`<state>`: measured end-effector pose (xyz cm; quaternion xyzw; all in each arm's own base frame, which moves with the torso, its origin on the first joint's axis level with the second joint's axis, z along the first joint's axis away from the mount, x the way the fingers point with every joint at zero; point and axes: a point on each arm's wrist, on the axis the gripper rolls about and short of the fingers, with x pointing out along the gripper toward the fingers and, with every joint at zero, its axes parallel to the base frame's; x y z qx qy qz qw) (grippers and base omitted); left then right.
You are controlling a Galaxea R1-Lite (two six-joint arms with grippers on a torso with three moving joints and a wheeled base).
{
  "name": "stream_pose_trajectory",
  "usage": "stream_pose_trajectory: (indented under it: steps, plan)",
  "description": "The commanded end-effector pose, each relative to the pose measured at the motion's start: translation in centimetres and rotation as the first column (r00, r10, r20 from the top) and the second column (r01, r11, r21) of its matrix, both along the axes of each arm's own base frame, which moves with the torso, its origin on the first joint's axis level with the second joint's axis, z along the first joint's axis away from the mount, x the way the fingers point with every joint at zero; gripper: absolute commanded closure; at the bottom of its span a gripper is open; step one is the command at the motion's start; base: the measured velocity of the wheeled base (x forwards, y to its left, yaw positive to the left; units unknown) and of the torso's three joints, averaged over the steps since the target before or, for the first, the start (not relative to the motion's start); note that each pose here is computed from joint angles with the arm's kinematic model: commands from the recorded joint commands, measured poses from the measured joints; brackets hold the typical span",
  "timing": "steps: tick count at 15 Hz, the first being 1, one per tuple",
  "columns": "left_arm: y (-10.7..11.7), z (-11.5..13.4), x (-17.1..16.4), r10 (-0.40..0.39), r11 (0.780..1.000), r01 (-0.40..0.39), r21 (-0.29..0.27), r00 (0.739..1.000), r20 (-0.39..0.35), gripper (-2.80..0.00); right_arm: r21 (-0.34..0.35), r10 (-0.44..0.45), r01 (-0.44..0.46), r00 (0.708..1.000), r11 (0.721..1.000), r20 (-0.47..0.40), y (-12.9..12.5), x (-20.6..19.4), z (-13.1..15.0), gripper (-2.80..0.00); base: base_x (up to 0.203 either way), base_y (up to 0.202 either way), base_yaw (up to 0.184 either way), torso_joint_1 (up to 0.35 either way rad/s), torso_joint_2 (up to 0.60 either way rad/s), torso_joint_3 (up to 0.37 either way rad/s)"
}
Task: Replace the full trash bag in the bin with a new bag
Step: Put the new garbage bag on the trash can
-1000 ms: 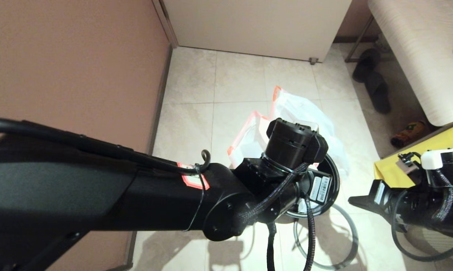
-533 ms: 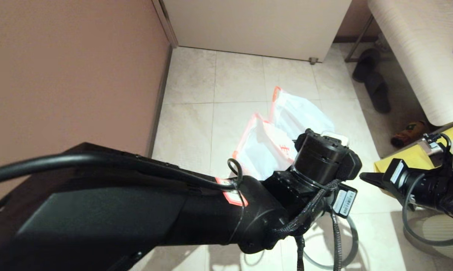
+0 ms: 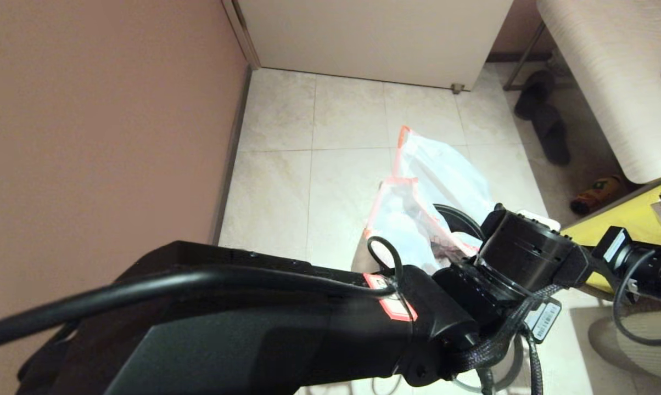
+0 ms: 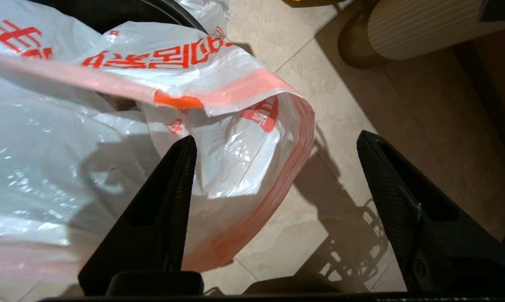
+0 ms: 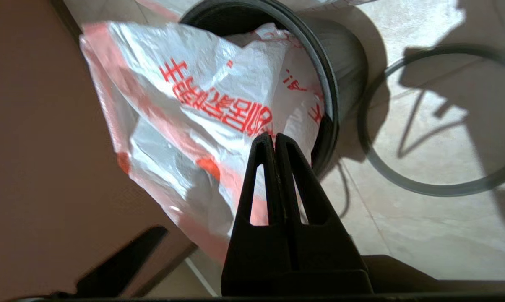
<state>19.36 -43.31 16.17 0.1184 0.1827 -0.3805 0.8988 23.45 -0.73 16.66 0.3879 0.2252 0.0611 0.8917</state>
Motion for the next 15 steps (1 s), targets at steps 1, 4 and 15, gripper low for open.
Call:
stream_pose_trajectory:
  steps: [1, 4, 15]
  plan:
    - [0.0, -0.8, 0.4, 0.031, 0.999, -0.031, 0.019, 1.0, 0.001, -2.8, -0.038, 0.028, -0.028, 1.0, 0.999, -0.003, 0.3, -0.7, -0.4, 0.0, 0.0, 0.0, 0.0, 0.0, 0.0, 0.0]
    - [1.8, -2.3, 2.2, 0.108, 0.992, -0.107, 0.067, 0.994, -0.014, -2.8, -0.061, 0.067, -0.069, 0.997, 0.996, -0.025, 1.1, -0.9, -1.1, 0.0, 0.0, 0.0, 0.0, 0.0, 0.0, 0.0]
    - [7.4, -2.2, 1.8, 0.399, 0.916, -0.396, 0.064, 0.915, -0.058, -2.8, -0.245, 0.151, -0.189, 0.974, 0.951, -0.166, 3.8, -4.4, -3.3, -2.8, 0.0, 0.0, 0.0, 0.0, 0.0, 0.0]
